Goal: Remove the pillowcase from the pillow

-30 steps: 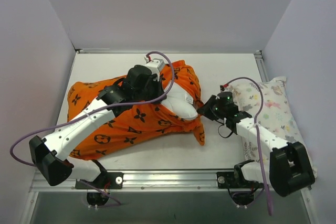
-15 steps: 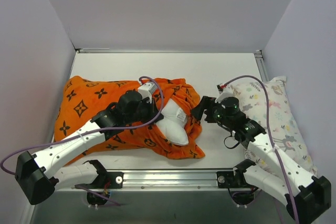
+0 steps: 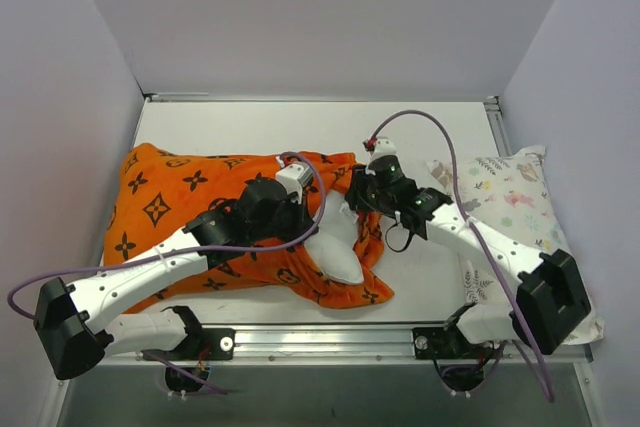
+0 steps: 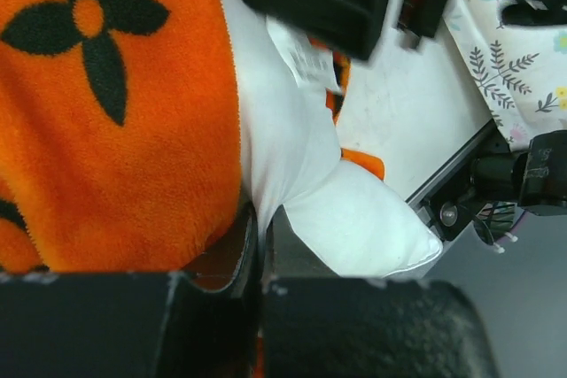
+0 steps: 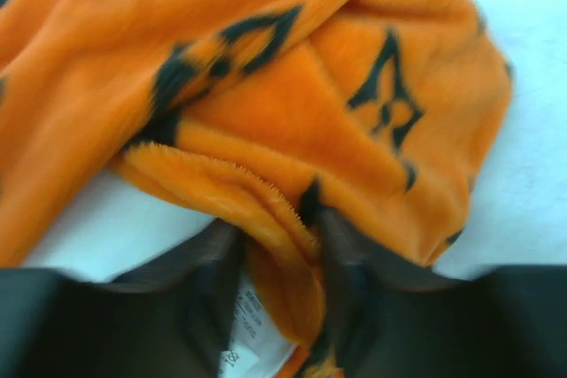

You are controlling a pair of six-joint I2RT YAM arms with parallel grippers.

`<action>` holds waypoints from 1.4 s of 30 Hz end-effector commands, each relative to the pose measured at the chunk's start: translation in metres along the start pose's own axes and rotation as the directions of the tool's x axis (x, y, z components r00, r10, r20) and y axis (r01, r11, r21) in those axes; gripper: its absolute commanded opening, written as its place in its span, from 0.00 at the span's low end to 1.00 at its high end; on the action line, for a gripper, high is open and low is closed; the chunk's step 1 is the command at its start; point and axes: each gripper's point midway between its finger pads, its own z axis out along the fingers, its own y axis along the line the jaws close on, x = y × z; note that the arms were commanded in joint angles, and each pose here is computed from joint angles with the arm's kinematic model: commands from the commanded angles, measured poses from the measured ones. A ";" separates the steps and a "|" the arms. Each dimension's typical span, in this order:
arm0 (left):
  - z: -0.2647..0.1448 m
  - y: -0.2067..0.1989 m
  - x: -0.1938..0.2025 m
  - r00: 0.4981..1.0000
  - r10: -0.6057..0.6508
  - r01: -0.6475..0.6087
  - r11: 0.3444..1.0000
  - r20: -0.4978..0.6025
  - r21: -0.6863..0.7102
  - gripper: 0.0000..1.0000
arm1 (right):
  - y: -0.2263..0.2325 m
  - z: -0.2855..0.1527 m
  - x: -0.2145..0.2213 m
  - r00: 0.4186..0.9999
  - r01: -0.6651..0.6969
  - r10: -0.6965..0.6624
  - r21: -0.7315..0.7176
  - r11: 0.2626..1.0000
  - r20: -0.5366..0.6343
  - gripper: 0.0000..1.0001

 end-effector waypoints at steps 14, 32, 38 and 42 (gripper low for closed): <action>-0.074 -0.072 -0.010 0.992 0.044 -0.069 0.974 0.114 0.217 0.00 | -0.115 0.082 -0.032 0.931 -0.351 0.364 0.237 0.906 -0.010 0.13; -0.127 -0.114 0.005 0.992 0.123 -0.124 0.903 0.029 0.411 0.00 | -0.112 0.116 -0.128 0.786 -0.592 0.617 -0.247 0.767 0.032 0.12; -0.130 -0.126 0.018 0.988 0.152 -0.131 0.884 -0.011 0.449 0.00 | -0.109 0.122 -0.153 0.764 -0.599 0.643 -0.317 0.735 0.047 0.12; -0.134 -0.128 0.024 0.986 0.163 -0.135 0.881 -0.023 0.454 0.00 | -0.112 0.129 -0.161 0.747 -0.617 0.664 -0.332 0.713 0.039 0.14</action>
